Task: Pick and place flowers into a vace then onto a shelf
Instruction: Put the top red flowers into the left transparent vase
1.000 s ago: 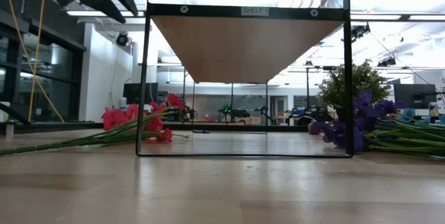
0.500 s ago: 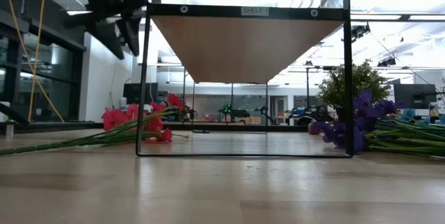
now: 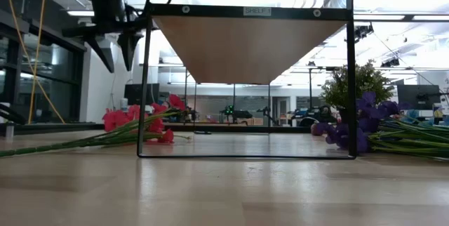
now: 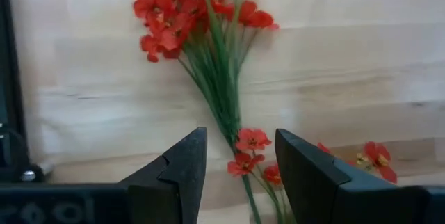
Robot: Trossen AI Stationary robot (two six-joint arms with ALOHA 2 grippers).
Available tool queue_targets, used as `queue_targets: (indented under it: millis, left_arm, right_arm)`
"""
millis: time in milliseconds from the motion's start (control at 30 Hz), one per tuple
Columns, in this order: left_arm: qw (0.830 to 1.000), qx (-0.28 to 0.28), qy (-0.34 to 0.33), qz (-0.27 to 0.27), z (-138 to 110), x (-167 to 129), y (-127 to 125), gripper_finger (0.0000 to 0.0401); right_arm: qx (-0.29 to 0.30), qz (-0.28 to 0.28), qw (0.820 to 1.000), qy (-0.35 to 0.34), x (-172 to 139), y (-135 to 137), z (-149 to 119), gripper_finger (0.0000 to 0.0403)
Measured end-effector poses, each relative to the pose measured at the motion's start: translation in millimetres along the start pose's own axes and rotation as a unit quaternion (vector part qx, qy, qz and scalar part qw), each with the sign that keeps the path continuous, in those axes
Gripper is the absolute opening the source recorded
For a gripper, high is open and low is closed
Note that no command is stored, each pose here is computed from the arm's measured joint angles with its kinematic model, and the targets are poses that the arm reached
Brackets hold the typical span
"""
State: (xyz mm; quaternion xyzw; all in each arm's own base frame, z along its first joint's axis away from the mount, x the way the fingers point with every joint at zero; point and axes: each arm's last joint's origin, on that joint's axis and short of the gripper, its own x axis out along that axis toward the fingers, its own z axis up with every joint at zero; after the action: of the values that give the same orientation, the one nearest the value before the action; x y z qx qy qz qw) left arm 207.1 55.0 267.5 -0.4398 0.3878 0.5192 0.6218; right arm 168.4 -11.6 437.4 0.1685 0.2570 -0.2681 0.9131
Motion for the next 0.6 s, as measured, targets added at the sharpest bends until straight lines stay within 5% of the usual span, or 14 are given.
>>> queue_targets:
  millis: [600]
  left_arm:
    - [0.992,0.024,0.111,0.061,21.9,64.4,-17.5,0.0205]
  right_arm:
    - [-0.008,0.003,1.0,0.002,0.0,0.2,-0.1,0.0]
